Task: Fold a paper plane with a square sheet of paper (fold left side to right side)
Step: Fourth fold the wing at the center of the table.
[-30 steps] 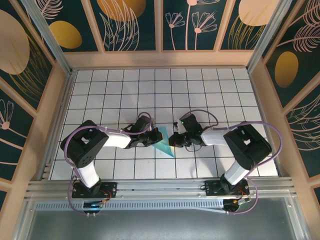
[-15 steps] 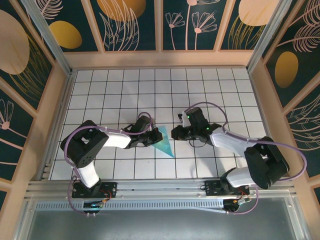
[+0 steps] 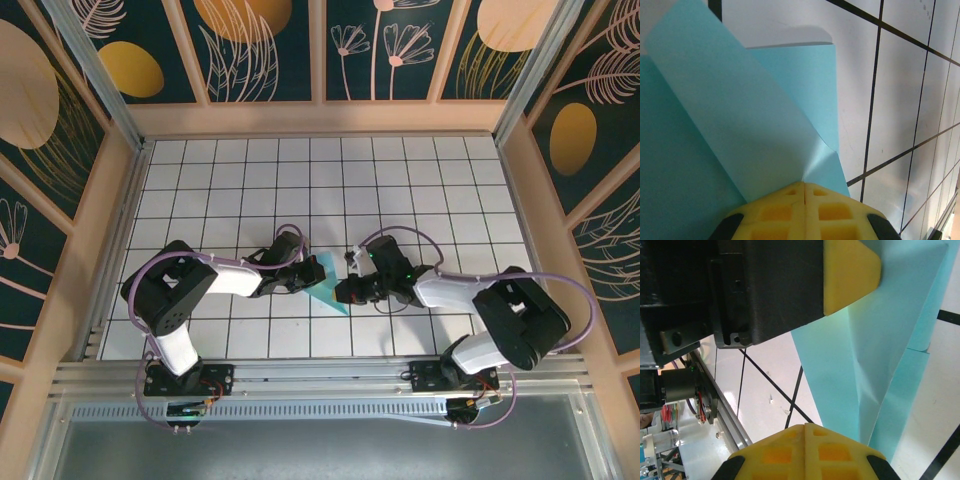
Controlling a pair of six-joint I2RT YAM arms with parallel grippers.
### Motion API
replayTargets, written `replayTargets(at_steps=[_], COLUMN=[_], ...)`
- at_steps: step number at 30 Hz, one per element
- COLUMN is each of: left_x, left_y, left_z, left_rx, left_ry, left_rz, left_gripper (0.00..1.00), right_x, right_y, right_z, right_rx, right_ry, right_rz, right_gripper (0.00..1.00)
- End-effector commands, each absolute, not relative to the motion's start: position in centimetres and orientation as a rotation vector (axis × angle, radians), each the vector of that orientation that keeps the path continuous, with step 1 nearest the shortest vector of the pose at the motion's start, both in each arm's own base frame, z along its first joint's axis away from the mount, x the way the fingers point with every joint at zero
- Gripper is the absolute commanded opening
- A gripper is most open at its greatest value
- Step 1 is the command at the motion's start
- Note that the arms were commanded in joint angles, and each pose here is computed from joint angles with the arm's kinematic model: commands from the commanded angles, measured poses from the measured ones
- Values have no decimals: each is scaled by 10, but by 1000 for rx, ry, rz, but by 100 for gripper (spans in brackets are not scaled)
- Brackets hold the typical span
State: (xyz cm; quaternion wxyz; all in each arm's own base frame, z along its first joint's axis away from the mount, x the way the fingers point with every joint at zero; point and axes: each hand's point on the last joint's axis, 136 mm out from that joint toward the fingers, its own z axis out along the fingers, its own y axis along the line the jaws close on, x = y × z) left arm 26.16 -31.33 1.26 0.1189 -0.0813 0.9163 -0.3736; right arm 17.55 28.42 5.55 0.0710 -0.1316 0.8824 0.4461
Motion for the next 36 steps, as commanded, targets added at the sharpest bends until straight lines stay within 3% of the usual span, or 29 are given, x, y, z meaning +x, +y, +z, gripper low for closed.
replayTargets(at_steps=[1,36], left_x=[249,249], left_y=[-290,-289], left_z=[-23,-24], left_rx=[-269,-263], left_ry=[2780,2784], left_rz=[-910,-897], left_gripper=[0,0], right_x=[170,143], right_y=[290,281], right_z=[53,22], right_rx=[-420,-394], right_ry=[2644,2753], right_rz=[1389,1366], right_gripper=[0,0])
